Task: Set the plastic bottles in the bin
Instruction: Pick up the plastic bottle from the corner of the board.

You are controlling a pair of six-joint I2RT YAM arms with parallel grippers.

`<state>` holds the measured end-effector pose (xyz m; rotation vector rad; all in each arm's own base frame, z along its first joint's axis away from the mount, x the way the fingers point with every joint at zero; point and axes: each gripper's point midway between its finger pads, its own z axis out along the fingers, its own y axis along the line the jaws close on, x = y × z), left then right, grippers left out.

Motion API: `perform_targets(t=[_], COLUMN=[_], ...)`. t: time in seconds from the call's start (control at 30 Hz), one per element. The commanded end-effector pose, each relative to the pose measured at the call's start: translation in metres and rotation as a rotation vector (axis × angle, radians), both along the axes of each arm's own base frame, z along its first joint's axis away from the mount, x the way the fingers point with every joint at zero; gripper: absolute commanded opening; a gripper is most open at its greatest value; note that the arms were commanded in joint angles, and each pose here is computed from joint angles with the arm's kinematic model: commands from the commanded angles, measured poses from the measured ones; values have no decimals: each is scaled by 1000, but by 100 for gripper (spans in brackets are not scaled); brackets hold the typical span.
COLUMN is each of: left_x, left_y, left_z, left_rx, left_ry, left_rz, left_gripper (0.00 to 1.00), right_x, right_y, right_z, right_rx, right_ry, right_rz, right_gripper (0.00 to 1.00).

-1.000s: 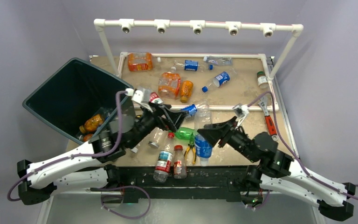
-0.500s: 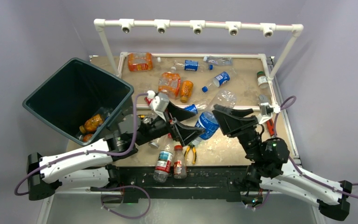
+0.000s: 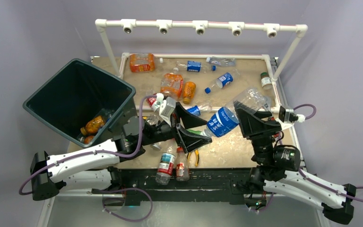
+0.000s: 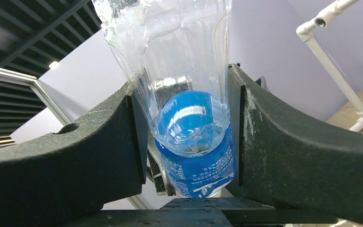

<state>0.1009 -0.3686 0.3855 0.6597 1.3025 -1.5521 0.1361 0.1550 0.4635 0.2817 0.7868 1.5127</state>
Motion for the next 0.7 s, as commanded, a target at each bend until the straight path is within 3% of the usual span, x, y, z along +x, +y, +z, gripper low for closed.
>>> perform_targets(t=[0.0,0.3,0.6,0.63,0.67], left_x=[-11,-13,-12,-11,-10], left_y=[-2,-10,-3,-2,-1], left_z=[11,6,15,17,20], left_rx=[-48,-29,-51,-52,-56], left_ry=[-9,1,-15,-17,-18], left_rz=[-58,-90,-68,-60,-47], left_gripper=[78,51,7,0,0], right_x=[-2,-2,-1,-2,-5], right_y=[-7,-6,-3,-1,2], right_z=[6,5,0,-1,0], right_rx=[59,66,36,13,-19], right_ry=[-11,-12,9,9,-8], right_rz=[-1,8,17,19,23], right_gripper=[0,0,0,8,28])
